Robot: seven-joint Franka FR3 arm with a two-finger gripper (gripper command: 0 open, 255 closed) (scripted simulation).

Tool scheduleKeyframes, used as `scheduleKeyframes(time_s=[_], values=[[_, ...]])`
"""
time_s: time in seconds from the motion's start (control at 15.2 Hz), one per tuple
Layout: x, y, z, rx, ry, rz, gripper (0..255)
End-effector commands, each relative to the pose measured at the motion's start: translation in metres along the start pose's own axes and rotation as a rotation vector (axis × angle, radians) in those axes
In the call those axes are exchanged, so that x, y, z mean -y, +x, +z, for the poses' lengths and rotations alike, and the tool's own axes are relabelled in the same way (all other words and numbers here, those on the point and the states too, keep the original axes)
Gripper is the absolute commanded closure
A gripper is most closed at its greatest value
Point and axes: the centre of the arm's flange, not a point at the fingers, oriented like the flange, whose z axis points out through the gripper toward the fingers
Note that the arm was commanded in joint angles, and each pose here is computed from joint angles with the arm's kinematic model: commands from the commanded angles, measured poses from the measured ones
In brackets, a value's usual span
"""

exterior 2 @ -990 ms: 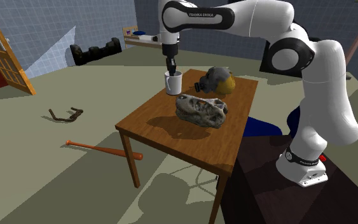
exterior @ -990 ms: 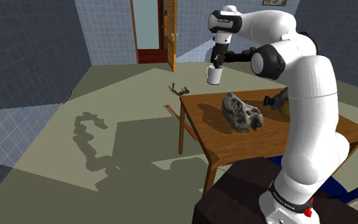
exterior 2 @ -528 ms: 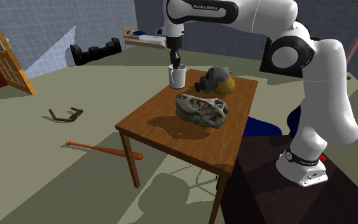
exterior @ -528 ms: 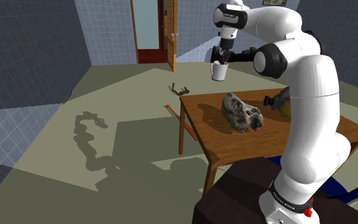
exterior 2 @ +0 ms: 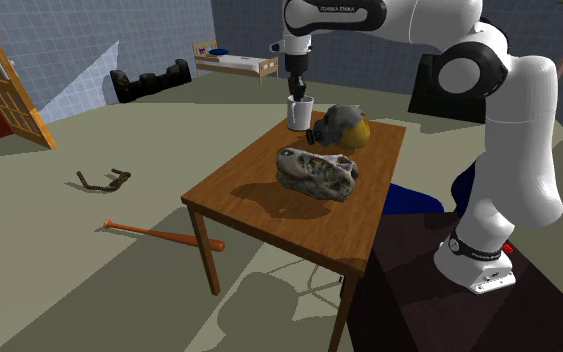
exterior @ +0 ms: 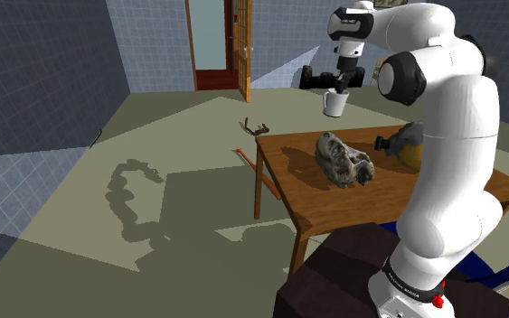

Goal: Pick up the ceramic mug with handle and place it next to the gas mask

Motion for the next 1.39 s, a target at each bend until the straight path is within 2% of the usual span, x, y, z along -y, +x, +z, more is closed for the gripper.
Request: scheduleKeyframes(time_s=[0.0, 0.92, 1.32], values=[[-0.014, -0.025, -0.003, -0.001, 0.0, -0.001, 255], [-0.109, -0.183, -0.008, -0.001, 0.0, -0.001, 255], [-0.114, -0.188, 0.018, -0.001, 0.0, -0.001, 255]])
